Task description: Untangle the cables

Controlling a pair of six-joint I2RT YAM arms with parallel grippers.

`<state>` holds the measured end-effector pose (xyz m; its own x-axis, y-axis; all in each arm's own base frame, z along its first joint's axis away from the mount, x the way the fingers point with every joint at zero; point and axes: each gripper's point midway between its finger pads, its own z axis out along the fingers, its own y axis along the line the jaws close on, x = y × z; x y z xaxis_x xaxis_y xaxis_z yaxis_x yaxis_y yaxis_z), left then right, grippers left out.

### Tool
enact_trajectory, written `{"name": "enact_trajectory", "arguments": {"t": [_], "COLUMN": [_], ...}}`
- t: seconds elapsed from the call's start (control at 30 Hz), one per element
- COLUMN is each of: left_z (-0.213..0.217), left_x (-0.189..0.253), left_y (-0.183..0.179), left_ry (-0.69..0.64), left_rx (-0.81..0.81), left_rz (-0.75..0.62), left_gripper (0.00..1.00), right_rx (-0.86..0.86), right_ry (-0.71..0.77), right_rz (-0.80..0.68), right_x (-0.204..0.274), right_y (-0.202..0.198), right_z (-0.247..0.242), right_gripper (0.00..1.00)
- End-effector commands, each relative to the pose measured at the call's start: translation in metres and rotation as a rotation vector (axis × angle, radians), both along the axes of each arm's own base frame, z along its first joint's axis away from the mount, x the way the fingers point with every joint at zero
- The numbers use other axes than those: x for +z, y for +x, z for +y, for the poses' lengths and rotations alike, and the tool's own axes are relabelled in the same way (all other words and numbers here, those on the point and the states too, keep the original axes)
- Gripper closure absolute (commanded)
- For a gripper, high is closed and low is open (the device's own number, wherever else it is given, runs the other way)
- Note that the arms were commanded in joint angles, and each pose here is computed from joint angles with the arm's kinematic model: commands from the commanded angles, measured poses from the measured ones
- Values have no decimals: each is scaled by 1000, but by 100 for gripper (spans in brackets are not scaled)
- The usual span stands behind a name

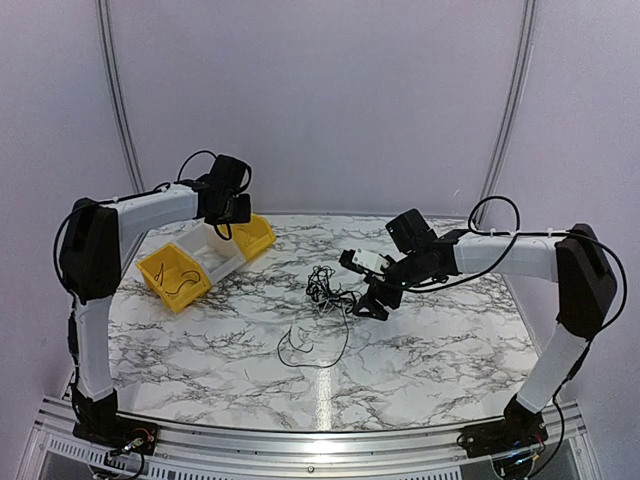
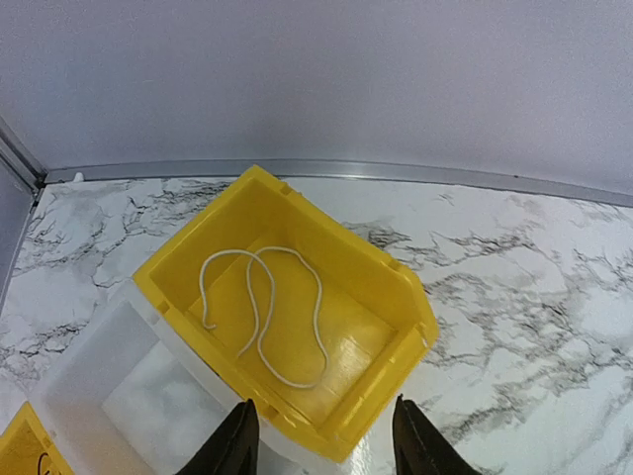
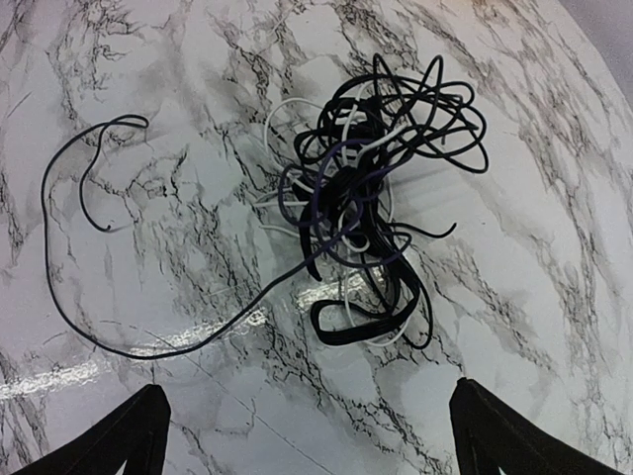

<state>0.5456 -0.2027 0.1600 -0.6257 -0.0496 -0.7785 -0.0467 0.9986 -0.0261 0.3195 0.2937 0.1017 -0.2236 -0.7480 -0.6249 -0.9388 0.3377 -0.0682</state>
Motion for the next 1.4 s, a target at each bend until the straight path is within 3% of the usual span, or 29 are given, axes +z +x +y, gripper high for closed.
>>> {"name": "enact_trajectory", "arguments": {"t": [0.0, 0.2, 0.37, 0.63, 0.93, 1.2, 1.37], "left_z": [-54, -136, -157, -177, -181, -188, -182], "left_x": [48, 19, -29, -77, -108, -99, -73], "left_y": [-48, -133, -169, -173, -162, -167, -172], "left_ry": [-94, -296, -391, -502, -530, -587, -604], "left_rx": [-201, -483, -499, -489, -436, -461, -465], "left_rz": [-87, -38, 97, 218, 290, 307, 268], "left_gripper": [52, 53, 53, 55, 70, 99, 100], "right_rx": [-13, 18, 29, -33, -50, -106, -112], "right_ry": [11, 23, 2, -69, -86, -137, -164], "right_rz": [-84, -57, -51, -109, -132, -190, -174], "right_x": [15, 8, -7, -28, -29, -41, -62], "right_y": [20, 20, 24, 39, 43, 59, 68], "right_z": [11, 34, 54, 59, 56, 46, 44], "right_gripper": [1, 2, 1, 2, 1, 1, 3]}}
